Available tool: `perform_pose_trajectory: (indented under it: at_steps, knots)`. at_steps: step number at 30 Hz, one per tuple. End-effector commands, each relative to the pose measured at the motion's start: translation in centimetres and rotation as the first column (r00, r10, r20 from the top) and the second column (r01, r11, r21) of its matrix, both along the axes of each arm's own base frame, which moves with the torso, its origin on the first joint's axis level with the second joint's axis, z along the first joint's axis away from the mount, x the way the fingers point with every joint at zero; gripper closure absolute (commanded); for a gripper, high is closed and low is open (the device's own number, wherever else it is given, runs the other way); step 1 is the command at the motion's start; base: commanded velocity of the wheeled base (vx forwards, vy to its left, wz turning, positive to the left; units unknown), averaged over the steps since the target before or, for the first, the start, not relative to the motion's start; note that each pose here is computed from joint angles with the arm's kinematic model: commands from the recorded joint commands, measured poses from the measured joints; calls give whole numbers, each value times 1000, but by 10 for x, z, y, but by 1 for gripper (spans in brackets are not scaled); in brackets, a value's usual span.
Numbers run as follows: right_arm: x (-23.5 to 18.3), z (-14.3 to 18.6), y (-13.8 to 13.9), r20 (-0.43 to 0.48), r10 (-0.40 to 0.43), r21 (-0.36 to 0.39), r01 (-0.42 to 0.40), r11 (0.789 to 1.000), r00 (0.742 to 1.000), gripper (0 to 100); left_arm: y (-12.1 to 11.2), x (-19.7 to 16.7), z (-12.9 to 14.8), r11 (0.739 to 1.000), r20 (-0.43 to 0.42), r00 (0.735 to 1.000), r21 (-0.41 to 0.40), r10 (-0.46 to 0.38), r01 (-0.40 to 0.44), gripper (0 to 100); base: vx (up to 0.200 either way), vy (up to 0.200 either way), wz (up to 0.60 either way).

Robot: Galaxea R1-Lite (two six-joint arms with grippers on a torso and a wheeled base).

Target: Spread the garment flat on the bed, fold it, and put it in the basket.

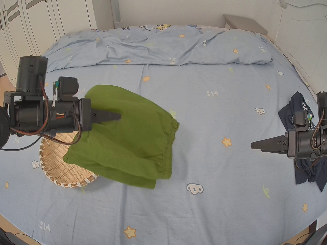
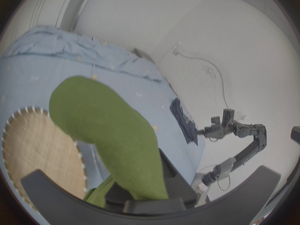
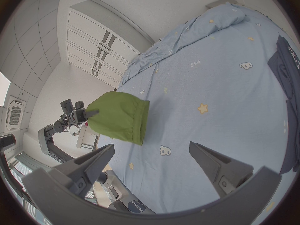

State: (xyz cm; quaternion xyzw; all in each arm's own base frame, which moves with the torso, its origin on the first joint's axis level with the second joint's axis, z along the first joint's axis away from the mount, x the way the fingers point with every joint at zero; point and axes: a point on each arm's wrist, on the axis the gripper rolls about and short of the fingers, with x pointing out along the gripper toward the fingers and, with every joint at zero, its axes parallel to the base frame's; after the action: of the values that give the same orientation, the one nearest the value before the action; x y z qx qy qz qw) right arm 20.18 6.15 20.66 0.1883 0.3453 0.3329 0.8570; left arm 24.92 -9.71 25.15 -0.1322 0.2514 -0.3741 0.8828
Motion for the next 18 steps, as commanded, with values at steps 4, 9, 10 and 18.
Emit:
perform_pose_trajectory:
  at_steps: [4,9,10,18]
  knots:
    - [-1,1,0,4,1,1,-1,1000,1000,0,32,-7,23,985,244,956,-91,163,-145,100,0,0,0]
    - [-1,1,0,6,-2,1,2,1000,1000,0,61,-3,24,959,307,909,-129,281,-253,100,0,0,0]
    - [-1,1,0,6,-2,1,2,1000,1000,0,66,-2,23,954,306,905,-129,296,-269,100,0,0,0]
    - [-8,7,-2,34,1,8,-1,1000,999,0,91,-6,12,919,277,876,-115,394,-377,100,0,0,0]
